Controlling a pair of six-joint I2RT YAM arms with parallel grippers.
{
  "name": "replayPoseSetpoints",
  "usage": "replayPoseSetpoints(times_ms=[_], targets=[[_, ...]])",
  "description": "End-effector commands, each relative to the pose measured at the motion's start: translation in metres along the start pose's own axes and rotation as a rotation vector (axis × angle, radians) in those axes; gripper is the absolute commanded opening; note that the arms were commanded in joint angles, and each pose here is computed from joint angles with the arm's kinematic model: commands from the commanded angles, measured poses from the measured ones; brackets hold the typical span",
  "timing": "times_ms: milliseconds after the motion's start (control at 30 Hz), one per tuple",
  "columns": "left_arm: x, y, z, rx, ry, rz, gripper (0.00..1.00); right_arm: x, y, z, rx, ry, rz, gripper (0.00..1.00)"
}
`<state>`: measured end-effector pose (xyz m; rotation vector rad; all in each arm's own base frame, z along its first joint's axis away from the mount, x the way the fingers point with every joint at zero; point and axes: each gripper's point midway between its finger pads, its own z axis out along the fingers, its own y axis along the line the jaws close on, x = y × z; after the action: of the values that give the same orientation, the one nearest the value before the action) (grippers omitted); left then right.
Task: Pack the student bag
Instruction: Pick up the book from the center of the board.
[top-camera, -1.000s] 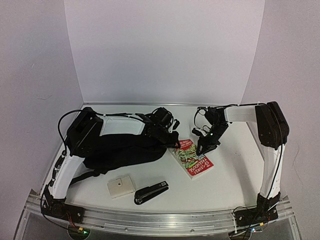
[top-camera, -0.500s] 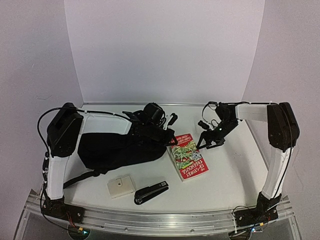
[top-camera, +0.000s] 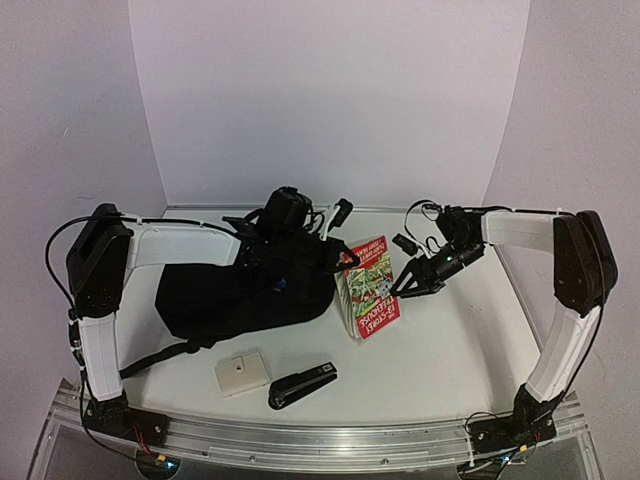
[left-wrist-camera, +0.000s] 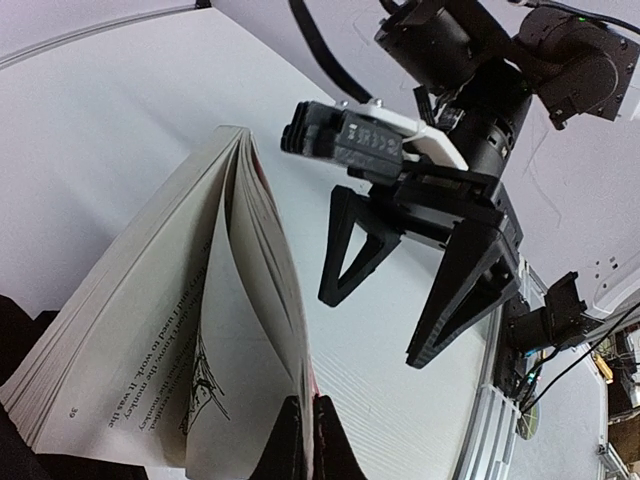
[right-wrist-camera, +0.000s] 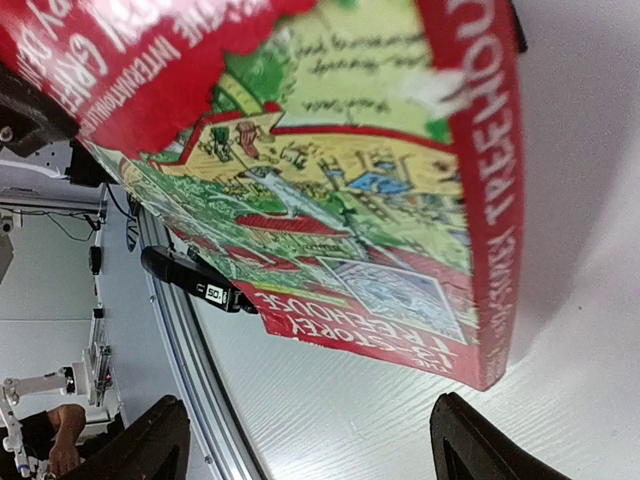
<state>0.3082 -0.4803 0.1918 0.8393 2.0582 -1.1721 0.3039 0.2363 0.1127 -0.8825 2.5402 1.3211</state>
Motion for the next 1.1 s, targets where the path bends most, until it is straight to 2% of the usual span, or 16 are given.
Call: replayPoseSetpoints(times_ms=[0, 367, 500, 600, 667, 800, 967, 1067], targets=[[-0.049, -0.038, -0.027, 0.115, -0.146, 0.089, 0.0, -0.004, -0.001, 0.013, -0.029, -0.002, -0.04, 0.82], [-0.049, -0.07, -0.051, 0.238, -0.139, 0.147, 0.0, -0.035, -0.004, -0.005, 0.102, -0.075, -0.232, 0.86], [-0.054, -0.084, -0.067, 0.273, -0.163, 0.17, 0.0, -0.04, 0.014, -0.005, 0.056, -0.095, -0.286, 0.88], [-0.061, -0.09, -0.076, 0.28, -0.186, 0.179, 0.0, -0.035, 0.034, 0.005, -0.001, -0.081, -0.327, 0.85], [-0.066, -0.092, -0.082, 0.27, -0.206, 0.182, 0.0, -0.033, 0.05, 0.008, -0.048, -0.082, -0.339, 0.78], [-0.071, -0.087, -0.093, 0.233, -0.242, 0.177, 0.0, -0.038, 0.072, -0.001, -0.087, -0.112, -0.346, 0.49], [-0.069, -0.076, -0.101, 0.181, -0.27, 0.16, 0.0, -0.043, 0.094, -0.017, -0.103, -0.15, -0.359, 0.22], [-0.069, -0.066, -0.106, 0.122, -0.281, 0.145, 0.01, -0.045, 0.101, -0.024, -0.09, -0.167, -0.364, 0.02]])
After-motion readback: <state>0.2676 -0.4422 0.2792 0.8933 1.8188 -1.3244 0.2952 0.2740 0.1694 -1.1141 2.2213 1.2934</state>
